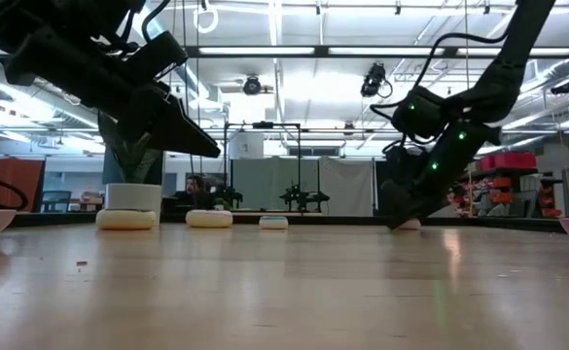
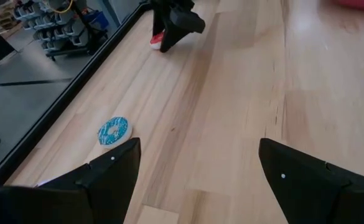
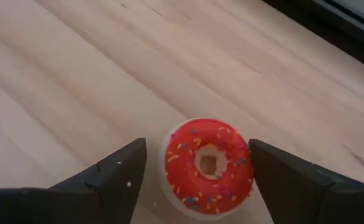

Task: Pick & Place donuts
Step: Put the small red donut on the light pink plate

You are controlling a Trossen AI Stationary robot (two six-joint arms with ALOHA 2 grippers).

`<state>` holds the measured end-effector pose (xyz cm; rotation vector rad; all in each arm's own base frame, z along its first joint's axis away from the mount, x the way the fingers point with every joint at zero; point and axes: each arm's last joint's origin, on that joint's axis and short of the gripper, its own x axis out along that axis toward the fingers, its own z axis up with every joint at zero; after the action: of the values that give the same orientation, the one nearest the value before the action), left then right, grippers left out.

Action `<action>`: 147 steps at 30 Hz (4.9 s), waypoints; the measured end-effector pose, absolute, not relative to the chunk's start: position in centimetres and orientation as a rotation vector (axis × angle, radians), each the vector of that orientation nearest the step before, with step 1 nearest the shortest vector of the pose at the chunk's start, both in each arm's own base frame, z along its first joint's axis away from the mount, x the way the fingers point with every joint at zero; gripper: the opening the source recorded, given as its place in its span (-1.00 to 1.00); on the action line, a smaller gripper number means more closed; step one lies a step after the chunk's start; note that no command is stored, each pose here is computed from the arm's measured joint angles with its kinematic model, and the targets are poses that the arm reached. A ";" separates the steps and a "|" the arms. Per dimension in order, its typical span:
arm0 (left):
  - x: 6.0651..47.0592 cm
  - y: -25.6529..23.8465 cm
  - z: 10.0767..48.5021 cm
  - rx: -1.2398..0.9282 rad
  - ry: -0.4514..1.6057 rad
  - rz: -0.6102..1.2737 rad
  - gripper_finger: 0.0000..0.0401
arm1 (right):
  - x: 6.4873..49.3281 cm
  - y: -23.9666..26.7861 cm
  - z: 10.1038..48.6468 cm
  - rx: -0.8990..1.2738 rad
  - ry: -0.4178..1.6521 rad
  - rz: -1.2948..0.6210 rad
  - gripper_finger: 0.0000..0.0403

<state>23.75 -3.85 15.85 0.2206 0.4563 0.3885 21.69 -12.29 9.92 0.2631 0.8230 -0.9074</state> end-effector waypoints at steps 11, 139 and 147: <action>23.3 -5.2 15.7 0.247 0.472 0.335 0.67 | 22.7 -11.0 9.9 0.166 0.829 -0.831 -0.17; 20.4 -19.1 17.1 0.077 0.958 -0.059 -0.36 | 33.6 23.5 17.5 -0.201 0.589 -0.437 0.63; 12.7 -23.2 19.6 -0.066 1.126 0.120 -0.52 | 35.5 22.2 18.1 -0.235 0.562 -0.417 0.63</action>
<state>12.67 -23.22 19.61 -0.0660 1.1256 0.1198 35.49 22.17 18.08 -0.2349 0.5622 -0.4172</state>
